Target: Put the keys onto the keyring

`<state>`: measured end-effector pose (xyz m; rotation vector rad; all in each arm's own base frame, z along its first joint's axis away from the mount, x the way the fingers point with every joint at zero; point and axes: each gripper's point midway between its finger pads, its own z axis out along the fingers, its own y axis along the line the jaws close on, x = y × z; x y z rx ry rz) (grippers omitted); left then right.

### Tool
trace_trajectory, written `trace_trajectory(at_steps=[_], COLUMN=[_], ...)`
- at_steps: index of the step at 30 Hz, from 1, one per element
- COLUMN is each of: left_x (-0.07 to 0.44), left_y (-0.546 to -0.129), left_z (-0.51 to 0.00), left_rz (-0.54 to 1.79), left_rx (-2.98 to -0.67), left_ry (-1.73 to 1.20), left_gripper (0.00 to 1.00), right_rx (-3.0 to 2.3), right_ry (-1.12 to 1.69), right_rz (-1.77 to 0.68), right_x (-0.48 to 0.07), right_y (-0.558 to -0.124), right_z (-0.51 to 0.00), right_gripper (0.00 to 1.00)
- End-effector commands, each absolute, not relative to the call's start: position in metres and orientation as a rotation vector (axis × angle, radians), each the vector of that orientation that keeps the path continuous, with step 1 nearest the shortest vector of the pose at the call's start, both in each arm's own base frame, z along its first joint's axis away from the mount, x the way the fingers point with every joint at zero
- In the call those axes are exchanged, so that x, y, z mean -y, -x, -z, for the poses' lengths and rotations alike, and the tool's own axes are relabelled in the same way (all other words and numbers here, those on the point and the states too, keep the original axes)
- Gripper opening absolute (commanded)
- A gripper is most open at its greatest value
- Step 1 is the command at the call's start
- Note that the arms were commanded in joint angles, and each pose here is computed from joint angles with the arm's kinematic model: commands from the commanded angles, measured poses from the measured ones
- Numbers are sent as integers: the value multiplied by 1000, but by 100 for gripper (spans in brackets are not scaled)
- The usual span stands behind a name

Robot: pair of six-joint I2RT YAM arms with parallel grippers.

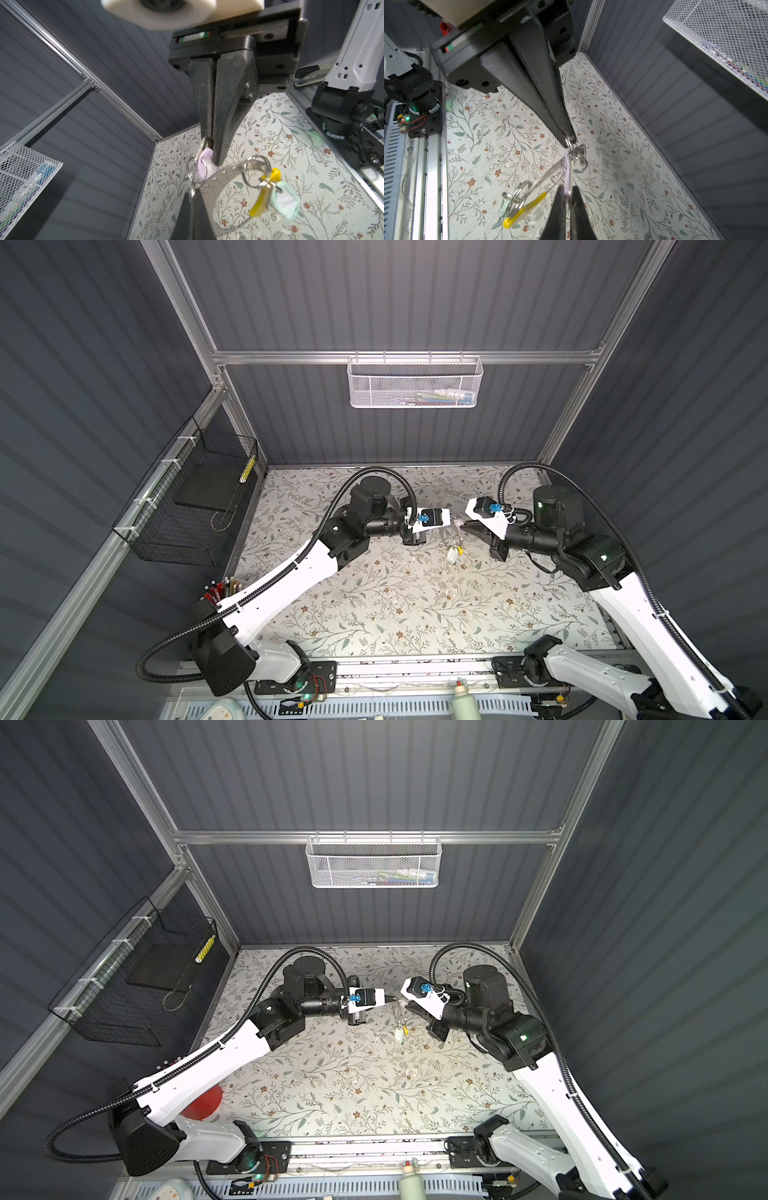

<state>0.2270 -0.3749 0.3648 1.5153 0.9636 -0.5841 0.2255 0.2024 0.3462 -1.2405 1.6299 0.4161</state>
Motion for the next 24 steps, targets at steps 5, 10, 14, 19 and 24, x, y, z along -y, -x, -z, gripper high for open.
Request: trace_trajectory(at_steps=[5, 10, 14, 19, 24], left_x=[365, 359, 357, 360, 359], left_y=[-226, -222, -216, -207, -204], left_z=[-386, -389, -393, -400, -410], left_rz=[600, 619, 649, 708, 743], left_rx=[-941, -902, -854, -791, -756], left_ry=[-1467, -1454, -1449, -1449, -1409], left_gripper=[0, 0, 0, 0, 0], right_rx=[-1671, -1709, -1763, -1788, -1795], right_ry=[1236, 1224, 1248, 1265, 1258], right_rz=[-344, -270, -253, -283, -288], right_x=[-188, -177, -175, -179, -180], right_y=[-218, -221, -223, -225, -227], right_z=[-323, -318, -305, -298, -292], right_gripper=[0, 0, 0, 0, 0])
